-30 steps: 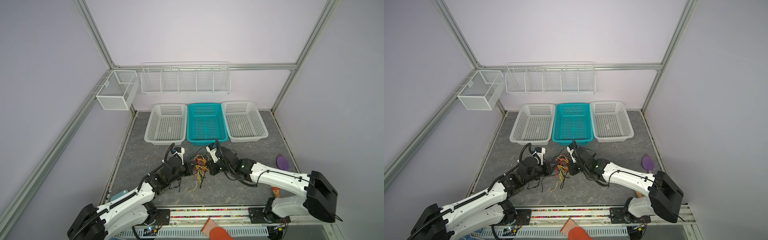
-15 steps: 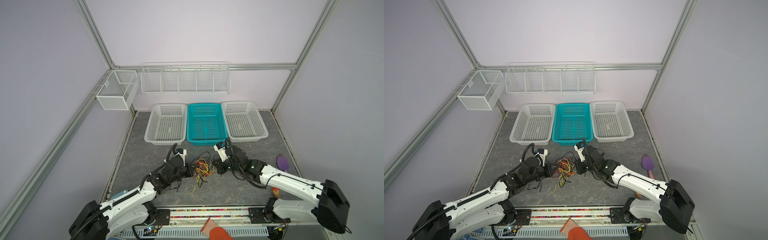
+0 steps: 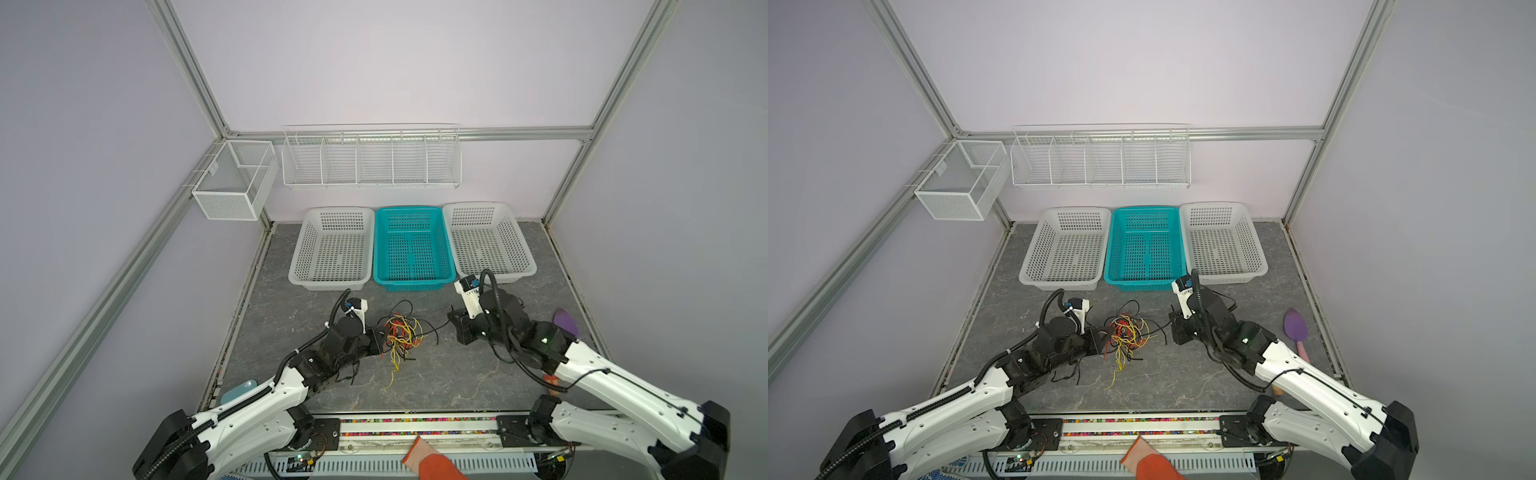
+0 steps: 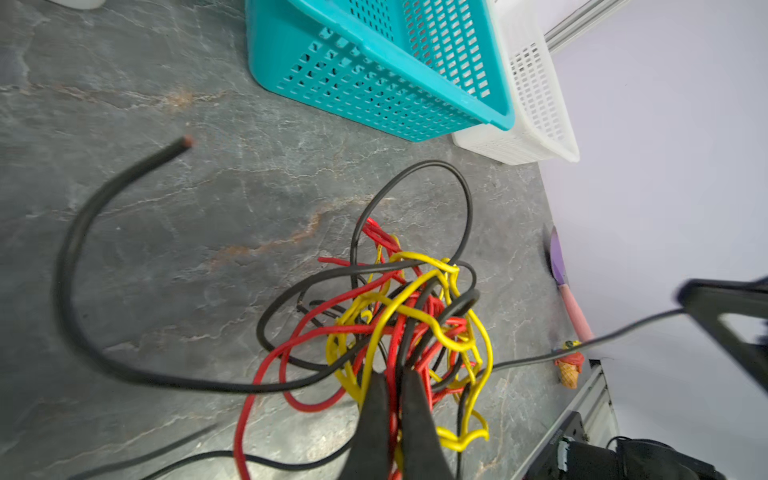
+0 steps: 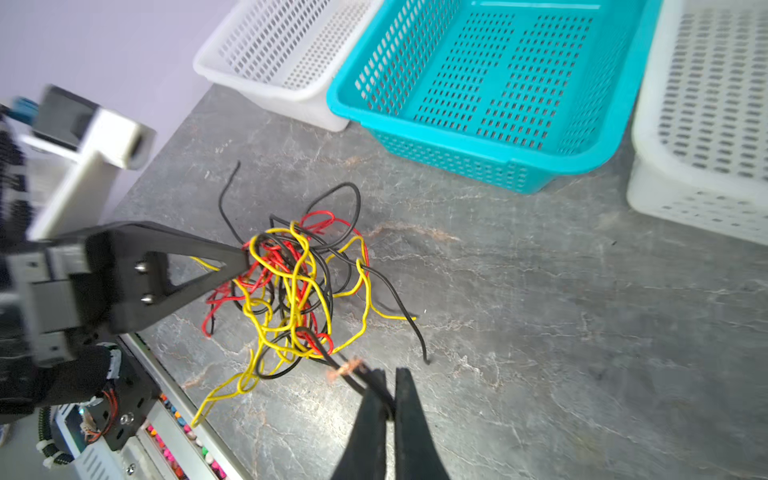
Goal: Untangle the cables
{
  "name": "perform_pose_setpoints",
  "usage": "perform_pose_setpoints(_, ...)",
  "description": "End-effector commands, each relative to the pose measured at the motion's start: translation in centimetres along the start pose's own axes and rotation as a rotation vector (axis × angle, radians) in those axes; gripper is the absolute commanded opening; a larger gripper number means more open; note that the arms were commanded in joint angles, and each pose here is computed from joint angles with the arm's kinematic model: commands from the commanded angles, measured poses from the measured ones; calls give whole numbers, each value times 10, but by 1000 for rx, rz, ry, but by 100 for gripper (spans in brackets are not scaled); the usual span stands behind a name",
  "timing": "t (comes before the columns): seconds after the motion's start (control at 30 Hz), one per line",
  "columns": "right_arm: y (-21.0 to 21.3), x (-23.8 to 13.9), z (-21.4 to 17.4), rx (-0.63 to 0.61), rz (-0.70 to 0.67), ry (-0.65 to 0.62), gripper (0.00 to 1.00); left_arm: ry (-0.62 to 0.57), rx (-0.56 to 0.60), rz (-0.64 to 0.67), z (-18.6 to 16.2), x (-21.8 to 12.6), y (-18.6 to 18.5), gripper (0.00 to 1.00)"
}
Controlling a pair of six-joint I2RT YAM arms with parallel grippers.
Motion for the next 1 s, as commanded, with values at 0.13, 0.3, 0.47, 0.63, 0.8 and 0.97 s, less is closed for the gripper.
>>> perform_pose_setpoints(0.13,-17,-83,36,-18,-187,-176,6,8,35,177,-6,7,24,0)
perform_pose_setpoints(0.3,-25,-135,55,2,-289,-283,6,31,42,205,-9,14,28,0)
perform_pose_setpoints(0.47,-24,-174,71,-10,-301,-356,6,48,51,223,-12,19,31,0)
perform_pose_setpoints(0.63,-26,-212,83,-19,-336,-425,6,54,53,237,-13,19,34,0)
perform_pose_setpoints(0.8,-11,-180,73,-56,-175,-303,6,43,39,200,-10,18,28,0)
perform_pose_setpoints(0.97,1,-118,47,-5,-21,-132,9,17,27,116,0,13,11,0)
Point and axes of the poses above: each gripper's point midway between its finger pads, its own x axis out along the fingers, its own y axis along the line the jaws close on, z = x × y, the point moved 8 cm from there along -x, back along the fingers
